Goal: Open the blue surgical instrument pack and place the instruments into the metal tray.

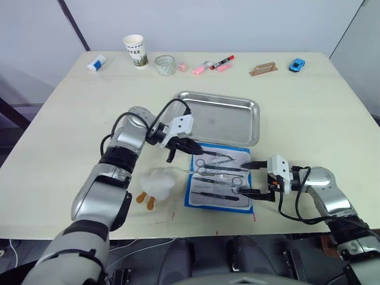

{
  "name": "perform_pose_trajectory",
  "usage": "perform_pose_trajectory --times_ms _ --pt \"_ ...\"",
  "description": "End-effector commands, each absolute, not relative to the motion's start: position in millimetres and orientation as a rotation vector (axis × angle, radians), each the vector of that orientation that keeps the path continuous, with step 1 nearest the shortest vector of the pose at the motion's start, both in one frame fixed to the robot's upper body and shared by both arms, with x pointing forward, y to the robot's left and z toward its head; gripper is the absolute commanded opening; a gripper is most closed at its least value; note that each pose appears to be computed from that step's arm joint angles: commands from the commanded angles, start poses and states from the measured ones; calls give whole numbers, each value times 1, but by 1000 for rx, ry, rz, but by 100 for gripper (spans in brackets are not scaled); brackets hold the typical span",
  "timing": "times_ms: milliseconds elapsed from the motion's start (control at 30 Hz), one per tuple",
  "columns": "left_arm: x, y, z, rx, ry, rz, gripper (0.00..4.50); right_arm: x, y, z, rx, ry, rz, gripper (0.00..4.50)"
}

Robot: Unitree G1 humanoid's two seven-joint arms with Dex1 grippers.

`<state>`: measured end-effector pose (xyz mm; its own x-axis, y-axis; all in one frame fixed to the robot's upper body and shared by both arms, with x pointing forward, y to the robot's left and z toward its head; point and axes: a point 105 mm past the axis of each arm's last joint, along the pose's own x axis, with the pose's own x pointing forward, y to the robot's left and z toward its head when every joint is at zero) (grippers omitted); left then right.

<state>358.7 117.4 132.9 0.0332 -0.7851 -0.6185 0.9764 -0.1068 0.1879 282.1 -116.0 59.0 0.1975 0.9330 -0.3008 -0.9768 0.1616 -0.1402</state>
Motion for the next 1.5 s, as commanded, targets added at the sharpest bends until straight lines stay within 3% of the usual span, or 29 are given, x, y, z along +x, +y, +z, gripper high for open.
perform_pose_trajectory --times_ms 33,633,1167,1333,1500 --pt "356 120 149 697 302 -1558 4 270 -123 12 -322 389 1347 441" --pt "343 152 153 589 246 -1526 4 269 -125 12 -319 382 1344 441" --pt "327 189 162 579 283 -1472 4 271 -123 11 -315 374 1345 441" --pt "335 185 186 463 150 -1414 4 272 -123 12 -303 358 1329 441" --pt "361 171 210 345 -3 -1251 4 272 -122 14 -290 343 1320 441"
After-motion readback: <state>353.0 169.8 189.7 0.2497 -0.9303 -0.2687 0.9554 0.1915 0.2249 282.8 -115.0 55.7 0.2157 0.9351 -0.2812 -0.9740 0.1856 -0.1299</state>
